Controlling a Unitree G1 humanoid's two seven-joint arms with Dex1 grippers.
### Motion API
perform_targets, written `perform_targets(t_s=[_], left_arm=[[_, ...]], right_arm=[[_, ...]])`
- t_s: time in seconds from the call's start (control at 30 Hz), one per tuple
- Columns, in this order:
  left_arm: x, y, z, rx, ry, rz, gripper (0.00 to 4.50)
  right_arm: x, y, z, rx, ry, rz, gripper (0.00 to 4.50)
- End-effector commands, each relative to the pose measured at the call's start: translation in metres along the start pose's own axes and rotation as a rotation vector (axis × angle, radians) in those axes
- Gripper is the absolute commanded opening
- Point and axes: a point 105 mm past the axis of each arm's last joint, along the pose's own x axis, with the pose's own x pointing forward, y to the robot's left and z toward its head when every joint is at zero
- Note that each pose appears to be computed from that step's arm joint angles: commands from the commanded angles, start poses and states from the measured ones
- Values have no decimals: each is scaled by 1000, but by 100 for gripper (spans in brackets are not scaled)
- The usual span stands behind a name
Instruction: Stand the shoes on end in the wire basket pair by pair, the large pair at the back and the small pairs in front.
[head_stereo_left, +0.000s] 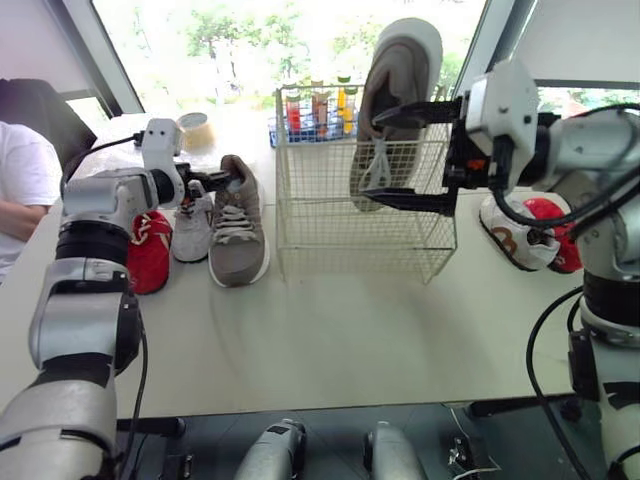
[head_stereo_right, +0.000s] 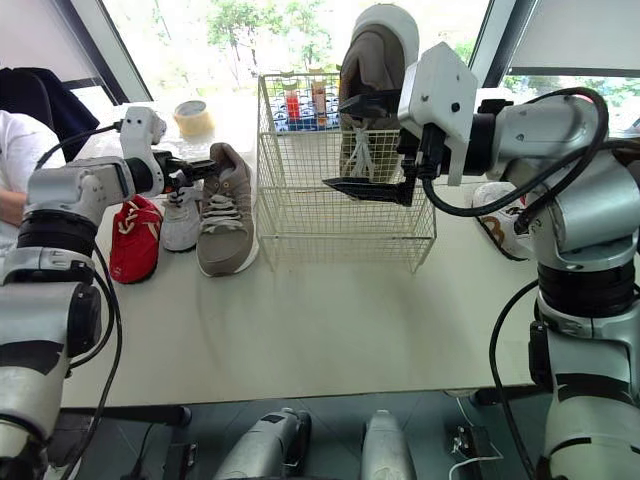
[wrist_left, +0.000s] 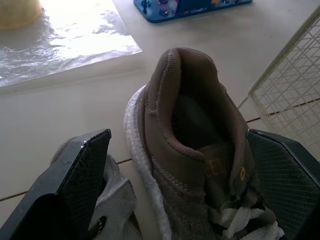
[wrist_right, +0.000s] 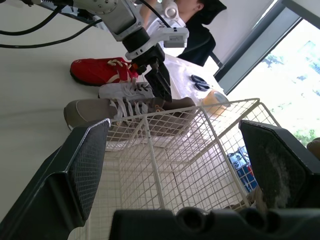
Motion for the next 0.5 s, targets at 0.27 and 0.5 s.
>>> perform_targets(t_s=[0.27, 0.5], left_arm=[[-1, -3, -5, -16, 84, 29, 450], [-15, -14, 3, -132, 99, -10, 450]], right_arm=[[-3, -2, 11, -45, -19, -30, 448], [-2, -2, 11, -46, -17, -29, 448]])
